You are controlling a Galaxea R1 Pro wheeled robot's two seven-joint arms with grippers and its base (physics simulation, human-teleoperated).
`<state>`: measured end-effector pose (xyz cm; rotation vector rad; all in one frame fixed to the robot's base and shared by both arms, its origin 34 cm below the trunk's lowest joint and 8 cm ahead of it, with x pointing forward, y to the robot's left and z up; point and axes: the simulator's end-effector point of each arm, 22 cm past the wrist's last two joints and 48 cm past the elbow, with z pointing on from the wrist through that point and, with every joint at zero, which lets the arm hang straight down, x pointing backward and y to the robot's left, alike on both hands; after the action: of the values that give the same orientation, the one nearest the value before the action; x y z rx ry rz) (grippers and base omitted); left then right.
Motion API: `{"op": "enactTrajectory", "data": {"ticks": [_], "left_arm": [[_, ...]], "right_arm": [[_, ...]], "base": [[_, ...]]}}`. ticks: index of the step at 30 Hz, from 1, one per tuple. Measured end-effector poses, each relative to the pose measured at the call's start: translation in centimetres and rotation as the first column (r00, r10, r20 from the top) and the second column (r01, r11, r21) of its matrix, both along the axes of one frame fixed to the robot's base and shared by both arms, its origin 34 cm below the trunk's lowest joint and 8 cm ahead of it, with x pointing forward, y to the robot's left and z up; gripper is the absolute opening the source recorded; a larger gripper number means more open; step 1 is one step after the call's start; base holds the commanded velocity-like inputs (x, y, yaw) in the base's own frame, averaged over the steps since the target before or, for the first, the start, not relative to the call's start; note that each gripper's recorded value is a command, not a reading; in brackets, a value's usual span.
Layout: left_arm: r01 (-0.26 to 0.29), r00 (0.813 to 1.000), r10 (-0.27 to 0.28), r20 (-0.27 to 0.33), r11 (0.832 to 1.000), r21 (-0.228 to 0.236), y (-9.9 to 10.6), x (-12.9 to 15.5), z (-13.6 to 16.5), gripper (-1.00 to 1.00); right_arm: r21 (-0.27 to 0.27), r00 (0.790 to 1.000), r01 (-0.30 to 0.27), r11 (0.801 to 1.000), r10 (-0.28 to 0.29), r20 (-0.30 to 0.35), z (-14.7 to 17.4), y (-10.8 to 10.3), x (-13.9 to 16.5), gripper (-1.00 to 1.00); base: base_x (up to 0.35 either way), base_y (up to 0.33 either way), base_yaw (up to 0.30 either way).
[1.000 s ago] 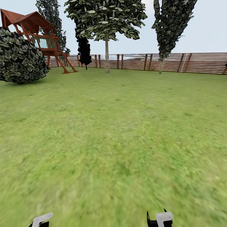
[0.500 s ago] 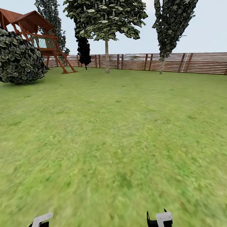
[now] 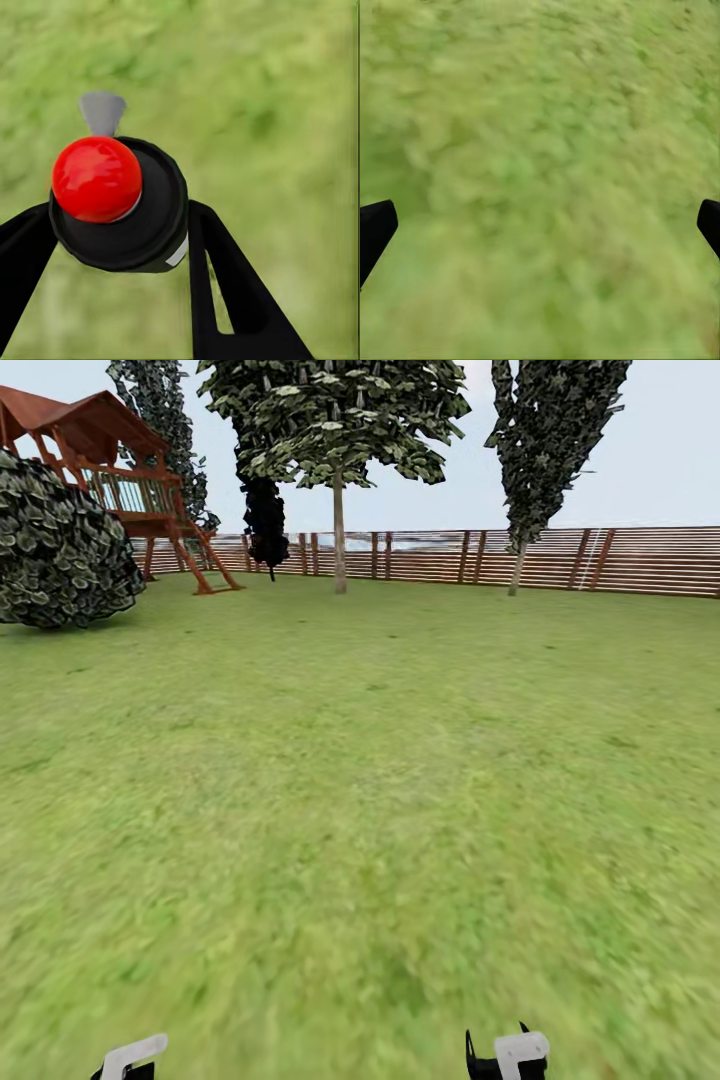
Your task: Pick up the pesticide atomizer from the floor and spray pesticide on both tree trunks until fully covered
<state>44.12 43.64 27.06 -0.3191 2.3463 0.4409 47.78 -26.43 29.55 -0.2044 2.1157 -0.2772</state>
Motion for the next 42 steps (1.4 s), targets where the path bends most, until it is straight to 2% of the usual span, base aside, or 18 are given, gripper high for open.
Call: {"op": "enactTrajectory", "data": {"ticks": [42], "left_arm": [[0.003,1.000,-0.003,0.001,1.000,-0.001,-0.11,0.04,-0.01,-1.00]], "right_arm": [[0.000,1.000,0.000,1.000,0.000,0.000,0.00,0.00,0.00,1.00]], "base": [[0.339,0.000,0.000]]}}
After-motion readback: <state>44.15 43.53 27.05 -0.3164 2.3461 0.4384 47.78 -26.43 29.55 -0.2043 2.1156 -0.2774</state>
